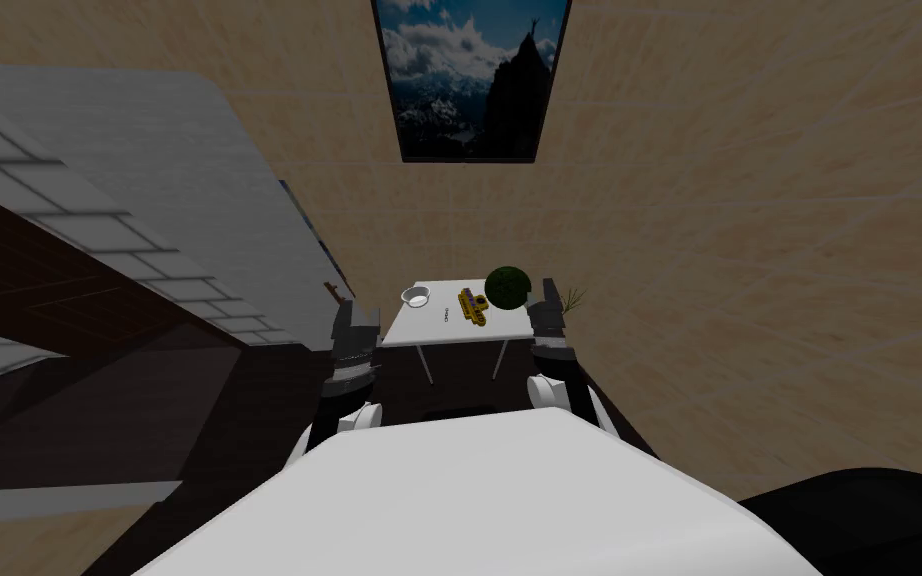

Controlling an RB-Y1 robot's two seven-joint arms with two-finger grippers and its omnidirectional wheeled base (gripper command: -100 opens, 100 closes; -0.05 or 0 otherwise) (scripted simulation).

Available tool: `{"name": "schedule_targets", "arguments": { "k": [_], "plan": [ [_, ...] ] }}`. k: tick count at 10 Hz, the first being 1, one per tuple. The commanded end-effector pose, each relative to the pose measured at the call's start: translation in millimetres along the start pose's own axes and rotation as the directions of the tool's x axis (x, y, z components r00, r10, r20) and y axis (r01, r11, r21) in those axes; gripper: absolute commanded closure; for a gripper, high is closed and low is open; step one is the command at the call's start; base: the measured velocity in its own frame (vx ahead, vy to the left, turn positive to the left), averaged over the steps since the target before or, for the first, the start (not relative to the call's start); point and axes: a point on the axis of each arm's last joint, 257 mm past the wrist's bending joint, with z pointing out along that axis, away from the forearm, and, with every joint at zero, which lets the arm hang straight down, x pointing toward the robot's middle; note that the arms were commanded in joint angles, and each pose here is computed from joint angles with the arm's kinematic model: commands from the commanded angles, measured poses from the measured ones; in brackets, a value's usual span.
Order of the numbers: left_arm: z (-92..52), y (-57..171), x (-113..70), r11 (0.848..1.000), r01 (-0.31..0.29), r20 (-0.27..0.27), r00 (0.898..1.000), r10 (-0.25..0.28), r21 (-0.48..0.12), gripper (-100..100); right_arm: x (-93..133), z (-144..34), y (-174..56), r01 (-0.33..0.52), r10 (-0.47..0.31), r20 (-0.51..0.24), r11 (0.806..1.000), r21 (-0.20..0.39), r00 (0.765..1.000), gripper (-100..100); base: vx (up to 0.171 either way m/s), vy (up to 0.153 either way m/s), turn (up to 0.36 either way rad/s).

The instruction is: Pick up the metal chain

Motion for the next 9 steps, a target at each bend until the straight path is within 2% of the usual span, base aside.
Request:
{"name": "schedule_targets", "arguments": {
  "k": [1, 3, 5, 7, 8, 9],
  "plan": [
    [-2.8, 7.2, -1.7, 1.0, -0.011, -0.015, 1.0, 0.011, -0.023, -100, 0.0, 0.0, 0.0, 0.0, 0.0, 0.0, 1.0, 0.0, 1.0, 0, -0.002, -0.008, -0.058],
    [-9.0, 23.1, -8.0, 0.997, -0.032, -0.034, 0.999, 0.029, -0.075, -100, 0.0, 0.0, 0.0, 0.0, 0.0, 0.0, 1.0, 0.0, 1.0, 0, -0.006, -0.017, -0.105],
    [-18.5, 45.8, -20.3, 0.987, -0.06, -0.049, 0.997, 0.053, -0.15, -100, 0.0, 0.0, 0.0, 0.0, 0.0, 0.0, 1.0, 0.0, 1.0, 0, -0.004, -0.03, -0.16],
    [-31.6, 73.2, -39.2, 0.965, -0.095, -0.061, 0.995, 0.083, -0.244, -100, 0.0, 0.0, 0.0, 0.0, 0.0, 0.0, 1.0, 0.0, 1.0, 0, 0.001, -0.047, -0.193],
    [-31.6, 73.2, -39.2, 0.965, -0.095, -0.061, 0.995, 0.083, -0.244, -100, 0.0, 0.0, 0.0, 0.0, 0.0, 0.0, 1.0, 0.0, 1.0, 0, -0.001, -0.034, -0.071],
    [-39.6, 88.0, -51.3, 0.948, -0.116, -0.067, 0.993, 0.1, -0.296, -100, 0.0, 0.0, 0.0, 0.0, 0.0, 0.0, 1.0, 0.0, 1.0, 0, -0.002, -0.029, -0.134]
  ]
}}
